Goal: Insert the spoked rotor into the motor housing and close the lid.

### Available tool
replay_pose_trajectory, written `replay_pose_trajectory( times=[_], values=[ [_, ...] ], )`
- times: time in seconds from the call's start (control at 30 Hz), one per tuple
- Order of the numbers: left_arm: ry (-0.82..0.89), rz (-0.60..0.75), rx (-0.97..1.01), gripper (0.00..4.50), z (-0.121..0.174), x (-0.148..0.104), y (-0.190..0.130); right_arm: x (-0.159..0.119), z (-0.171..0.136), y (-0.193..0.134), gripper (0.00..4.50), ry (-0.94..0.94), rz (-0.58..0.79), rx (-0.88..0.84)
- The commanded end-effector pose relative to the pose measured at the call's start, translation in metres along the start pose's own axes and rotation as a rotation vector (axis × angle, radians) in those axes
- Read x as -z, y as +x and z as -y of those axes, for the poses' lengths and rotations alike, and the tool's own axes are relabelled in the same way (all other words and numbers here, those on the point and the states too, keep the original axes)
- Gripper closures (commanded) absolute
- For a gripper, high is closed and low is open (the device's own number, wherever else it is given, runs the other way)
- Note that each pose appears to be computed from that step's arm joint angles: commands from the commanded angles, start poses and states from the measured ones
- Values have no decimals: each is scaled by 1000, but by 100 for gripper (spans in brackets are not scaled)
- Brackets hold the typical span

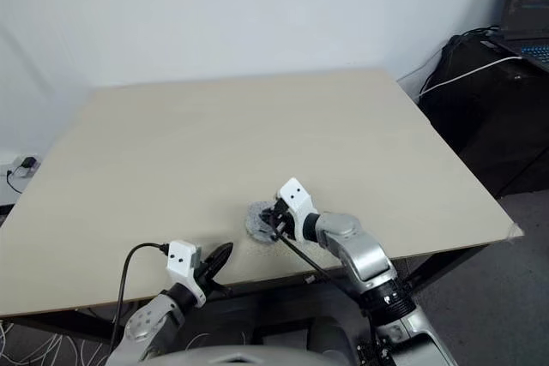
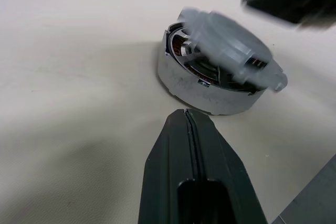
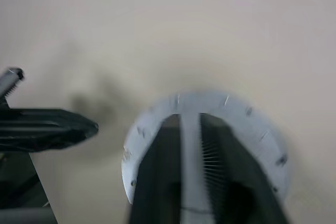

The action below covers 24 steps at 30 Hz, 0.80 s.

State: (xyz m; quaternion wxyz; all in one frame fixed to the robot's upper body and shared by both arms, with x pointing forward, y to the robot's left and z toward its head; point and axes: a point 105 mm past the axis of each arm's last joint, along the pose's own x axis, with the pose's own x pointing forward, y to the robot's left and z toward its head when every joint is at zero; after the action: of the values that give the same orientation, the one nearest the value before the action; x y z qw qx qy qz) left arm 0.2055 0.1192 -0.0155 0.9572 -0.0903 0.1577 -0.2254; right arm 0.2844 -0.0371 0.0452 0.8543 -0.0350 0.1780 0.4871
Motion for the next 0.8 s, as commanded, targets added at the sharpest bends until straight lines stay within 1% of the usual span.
replay_pose_trajectory(
  times=[0.03,0.07,0.17,0.2,0.3,0.5,0.8],
  values=[
    [20,43,13,450,3,-12,2,-17,1,-5,255,-71,65,-19],
    [20,44,14,450,3,-13,2,-17,2,-5,229,-78,64,-20],
    [20,45,16,450,4,-13,2,-15,5,-3,129,-113,69,-32],
    [20,46,15,450,4,-13,3,-14,5,-2,103,-131,68,-37],
    [20,48,11,450,3,-14,2,-11,5,1,1,-178,67,-61],
    [20,52,2,450,2,-14,1,-3,8,9,1,-205,50,-96],
    [21,61,-3,450,1,-16,2,14,7,16,1,-178,-11,-138]
  ],
)
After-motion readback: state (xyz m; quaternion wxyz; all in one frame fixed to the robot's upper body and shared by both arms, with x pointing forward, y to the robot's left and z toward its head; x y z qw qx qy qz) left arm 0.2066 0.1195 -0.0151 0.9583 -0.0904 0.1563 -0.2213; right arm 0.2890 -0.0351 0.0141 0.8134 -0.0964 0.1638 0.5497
